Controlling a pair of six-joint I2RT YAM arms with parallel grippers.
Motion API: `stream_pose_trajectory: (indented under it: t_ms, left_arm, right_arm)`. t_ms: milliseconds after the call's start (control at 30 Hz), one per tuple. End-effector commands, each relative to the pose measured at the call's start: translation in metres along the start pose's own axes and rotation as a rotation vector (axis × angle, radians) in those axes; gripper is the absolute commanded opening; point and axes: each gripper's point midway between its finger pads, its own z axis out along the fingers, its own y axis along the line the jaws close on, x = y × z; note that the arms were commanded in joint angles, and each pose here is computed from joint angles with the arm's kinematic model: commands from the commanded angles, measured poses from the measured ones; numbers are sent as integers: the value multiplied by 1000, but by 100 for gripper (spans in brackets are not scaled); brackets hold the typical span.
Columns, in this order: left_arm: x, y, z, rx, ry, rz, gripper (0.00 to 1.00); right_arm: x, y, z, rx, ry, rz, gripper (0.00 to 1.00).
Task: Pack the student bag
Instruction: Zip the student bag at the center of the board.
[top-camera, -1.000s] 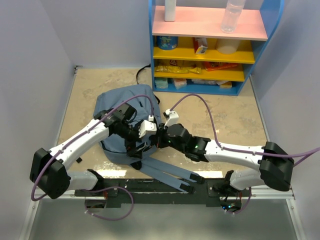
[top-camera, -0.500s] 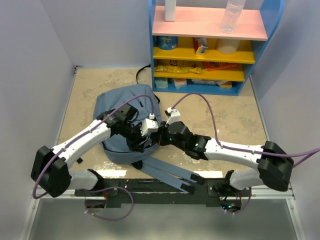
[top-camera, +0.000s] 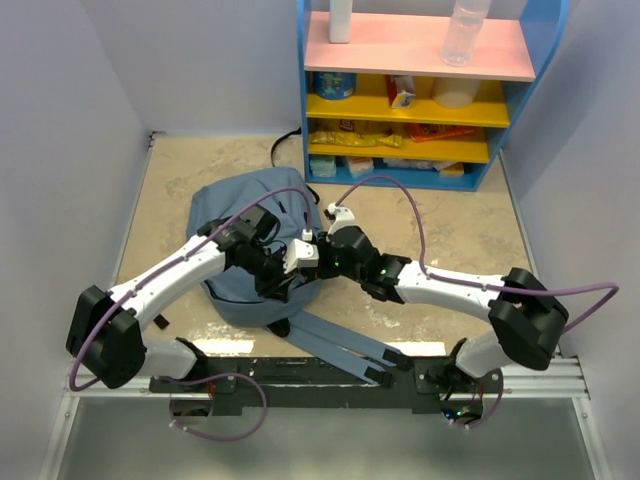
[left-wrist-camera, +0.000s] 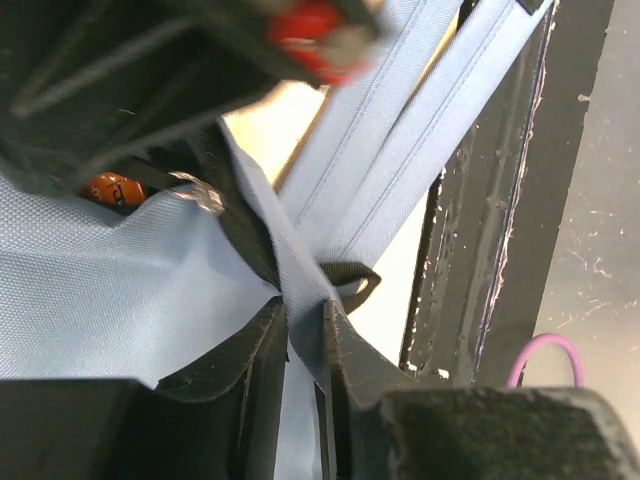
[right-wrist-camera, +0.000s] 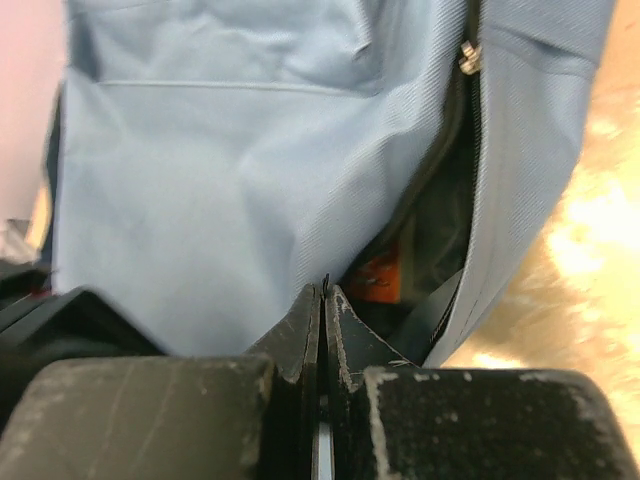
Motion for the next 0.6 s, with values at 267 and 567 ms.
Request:
stream_pose_trajectory:
  t_ms: [267, 567]
  left_arm:
    - [-1, -30, -15, 111, 14, 67, 22]
    - [-35, 23, -15, -187, -123, -57, 100]
  right_arm:
    - [-84, -4, 17, 42, -182, -66, 0]
    - [-61, -6, 3, -3, -148, 2, 0]
